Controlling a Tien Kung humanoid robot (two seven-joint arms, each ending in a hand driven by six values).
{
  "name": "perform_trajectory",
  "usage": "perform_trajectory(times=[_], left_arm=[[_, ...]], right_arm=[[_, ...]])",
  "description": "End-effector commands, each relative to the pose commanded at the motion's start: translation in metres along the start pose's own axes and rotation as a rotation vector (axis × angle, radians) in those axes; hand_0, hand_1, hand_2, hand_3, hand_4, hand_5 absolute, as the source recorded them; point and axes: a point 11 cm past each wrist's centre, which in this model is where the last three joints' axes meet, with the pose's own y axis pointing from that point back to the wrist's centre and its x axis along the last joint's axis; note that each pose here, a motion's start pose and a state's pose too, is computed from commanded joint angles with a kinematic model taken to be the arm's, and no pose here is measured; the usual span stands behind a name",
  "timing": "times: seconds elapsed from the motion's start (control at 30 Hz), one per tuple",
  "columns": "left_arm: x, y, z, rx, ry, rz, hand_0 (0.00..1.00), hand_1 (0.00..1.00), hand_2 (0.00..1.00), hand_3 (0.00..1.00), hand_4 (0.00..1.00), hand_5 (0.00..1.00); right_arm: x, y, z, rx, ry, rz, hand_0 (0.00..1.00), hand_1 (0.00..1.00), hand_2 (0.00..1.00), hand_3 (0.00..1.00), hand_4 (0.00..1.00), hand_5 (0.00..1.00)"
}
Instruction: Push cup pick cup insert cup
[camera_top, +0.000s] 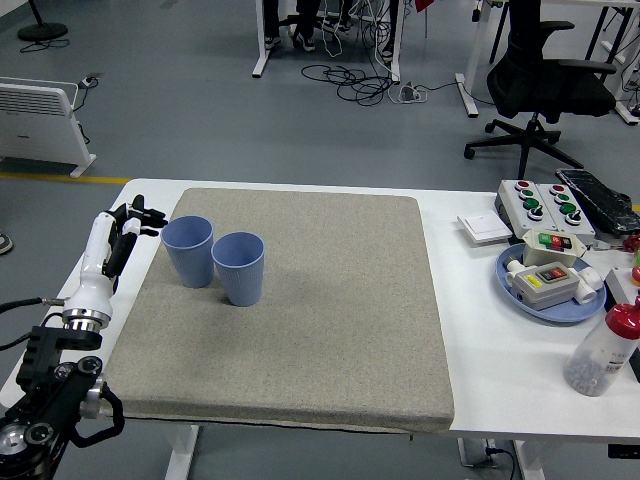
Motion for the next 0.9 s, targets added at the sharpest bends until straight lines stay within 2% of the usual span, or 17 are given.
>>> perform_trajectory(times=[0.03, 0.07, 0.1, 0.17, 0.2, 0.23, 0.37, 0.4, 0.43, 0.57, 0.6, 0.63, 0.8, 0.83, 0.9], left_arm=[[0.001, -0.005, 0.011, -0.013, -0.036, -0.039, 0.737, 0.786, 0.815, 0.768, 0.947, 0.811], [0.002, -0.011, 0.023, -0.027, -0.077, -0.085, 0.737, 0.786, 0.815, 0.768, 0.947, 0.811], [-0.002, -0.014, 0.028, -0.019, -0.116, -0.137, 0.737, 0.786, 0.815, 0.768, 0.947, 0.811], [-0.008, -0.026, 0.052, -0.036, -0.226, -0.242, 0.737, 0.786, 0.815, 0.768, 0.947, 0.811], [-0.011, -0.026, 0.053, -0.018, -0.269, -0.282, 0.737, 0.786, 0.815, 0.768, 0.947, 0.811], [-0.017, -0.033, 0.066, -0.029, -0.339, -0.338, 0.921, 0.947, 0.998, 0.998, 0.972, 0.617], [-0.044, -0.044, 0.076, 0.025, -0.615, -0.546, 0.921, 0.947, 0.998, 0.998, 0.972, 0.617], [-0.047, -0.044, 0.075, 0.034, -0.663, -0.584, 0.921, 0.947, 0.998, 0.998, 0.972, 0.617], [-0.052, -0.048, 0.072, 0.063, -0.744, -0.628, 0.939, 0.968, 0.998, 0.998, 0.978, 0.514], [-0.068, -0.055, 0.064, 0.134, -0.958, -0.771, 0.939, 0.968, 0.998, 0.998, 0.978, 0.514], [-0.071, -0.056, 0.062, 0.143, -0.979, -0.793, 0.939, 0.968, 0.998, 0.998, 0.978, 0.514], [-0.074, -0.057, 0.060, 0.152, -0.996, -0.811, 0.943, 0.972, 0.998, 0.998, 0.963, 0.427], [-0.084, -0.061, 0.051, 0.197, -1.054, -0.874, 0.943, 0.972, 0.998, 0.998, 0.963, 0.427], [-0.086, -0.063, 0.050, 0.198, -1.064, -0.879, 0.943, 0.971, 0.998, 0.998, 0.931, 0.357], [-0.088, -0.066, 0.051, 0.198, -1.072, -0.878, 0.943, 0.971, 0.998, 0.998, 0.931, 0.357]], right_arm=[[0.000, 0.000, 0.001, -0.001, -0.003, 0.000, 0.721, 0.655, 0.655, 0.580, 0.093, 0.539], [0.000, 0.000, 0.002, -0.003, -0.005, 0.000, 0.721, 0.655, 0.655, 0.580, 0.093, 0.539], [0.000, 0.000, 0.002, -0.003, -0.006, 0.000, 0.721, 0.655, 0.655, 0.580, 0.093, 0.539], [0.001, -0.001, 0.004, -0.007, -0.007, 0.000, 0.721, 0.655, 0.655, 0.580, 0.093, 0.539], [0.001, -0.001, 0.004, -0.008, -0.007, 0.000, 0.721, 0.655, 0.655, 0.580, 0.093, 0.539], [0.000, -0.001, 0.006, -0.011, -0.008, 0.000, 0.721, 0.654, 0.656, 0.580, 0.093, 0.540], [0.000, -0.001, 0.009, -0.018, -0.009, -0.001, 0.721, 0.654, 0.656, 0.580, 0.093, 0.540], [0.000, -0.001, 0.010, -0.019, -0.009, -0.001, 0.721, 0.654, 0.656, 0.580, 0.093, 0.540], [-0.001, -0.002, 0.011, -0.022, -0.007, -0.001, 0.721, 0.655, 0.656, 0.580, 0.093, 0.541], [-0.002, -0.002, 0.015, -0.029, -0.009, -0.002, 0.721, 0.655, 0.656, 0.580, 0.093, 0.541], [-0.002, -0.002, 0.015, -0.030, -0.010, -0.003, 0.721, 0.655, 0.656, 0.580, 0.093, 0.541], [-0.002, -0.002, 0.016, -0.030, -0.011, -0.003, 0.721, 0.655, 0.656, 0.580, 0.093, 0.540], [-0.002, -0.002, 0.016, -0.030, -0.012, -0.004, 0.721, 0.655, 0.656, 0.580, 0.093, 0.540], [-0.002, -0.002, 0.015, -0.029, -0.011, -0.005, 0.721, 0.655, 0.656, 0.580, 0.093, 0.540], [-0.003, -0.002, 0.015, -0.029, -0.011, -0.005, 0.721, 0.655, 0.656, 0.580, 0.093, 0.540]])
